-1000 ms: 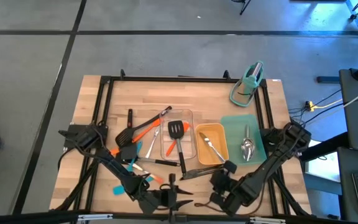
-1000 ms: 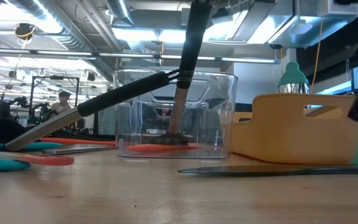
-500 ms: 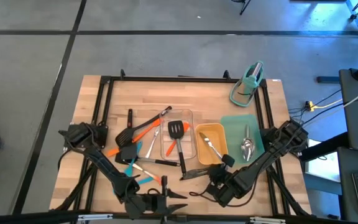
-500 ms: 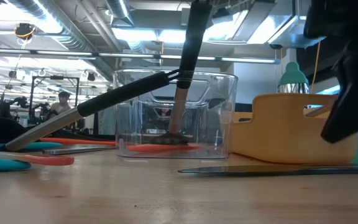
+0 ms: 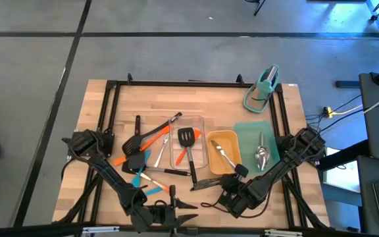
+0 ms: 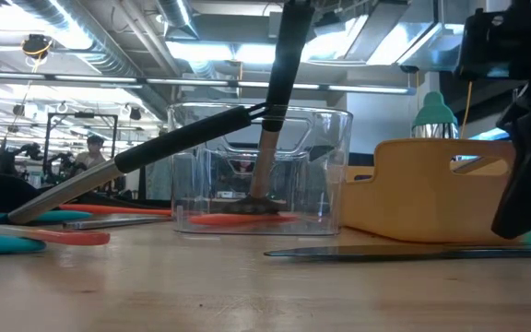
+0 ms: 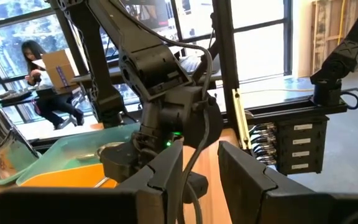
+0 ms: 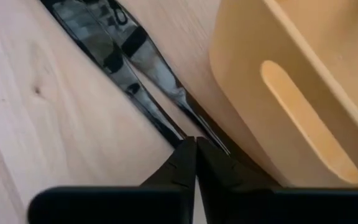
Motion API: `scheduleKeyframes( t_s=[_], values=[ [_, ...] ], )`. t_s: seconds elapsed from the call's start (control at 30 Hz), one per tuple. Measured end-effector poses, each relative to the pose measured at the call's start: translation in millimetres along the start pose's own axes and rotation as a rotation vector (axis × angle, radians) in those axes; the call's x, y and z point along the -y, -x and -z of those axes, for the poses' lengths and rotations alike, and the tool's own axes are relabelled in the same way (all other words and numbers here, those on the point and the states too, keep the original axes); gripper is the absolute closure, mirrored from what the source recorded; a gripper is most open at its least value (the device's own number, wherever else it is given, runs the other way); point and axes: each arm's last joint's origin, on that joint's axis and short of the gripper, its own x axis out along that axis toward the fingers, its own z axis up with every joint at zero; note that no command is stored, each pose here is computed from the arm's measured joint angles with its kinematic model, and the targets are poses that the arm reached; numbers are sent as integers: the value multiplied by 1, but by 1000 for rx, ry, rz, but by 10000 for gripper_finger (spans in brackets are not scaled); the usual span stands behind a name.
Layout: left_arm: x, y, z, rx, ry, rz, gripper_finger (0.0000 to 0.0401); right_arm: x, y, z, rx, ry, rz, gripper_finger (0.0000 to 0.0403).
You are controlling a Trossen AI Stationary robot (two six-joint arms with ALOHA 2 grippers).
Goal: Pick & Place Kitchen Items
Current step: Adjust the black table knife
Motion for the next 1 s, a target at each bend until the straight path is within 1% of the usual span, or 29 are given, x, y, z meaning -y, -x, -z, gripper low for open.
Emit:
scheduleKeyframes(
  t_s=[0.13,0.5,0.77,1.0],
  values=[
    [0,0,0,0,4,1,304,-1,-3,1,-9,-2,6,399],
    [0,0,0,0,6,1,304,-2,-7,0,-58,-26,0,401],
    [0,0,0,0,4,1,304,-6,-5,2,-118,-45,-51,402],
    [0,0,0,0,5,1,304,-14,2,6,-142,-57,-102,402]
  ],
)
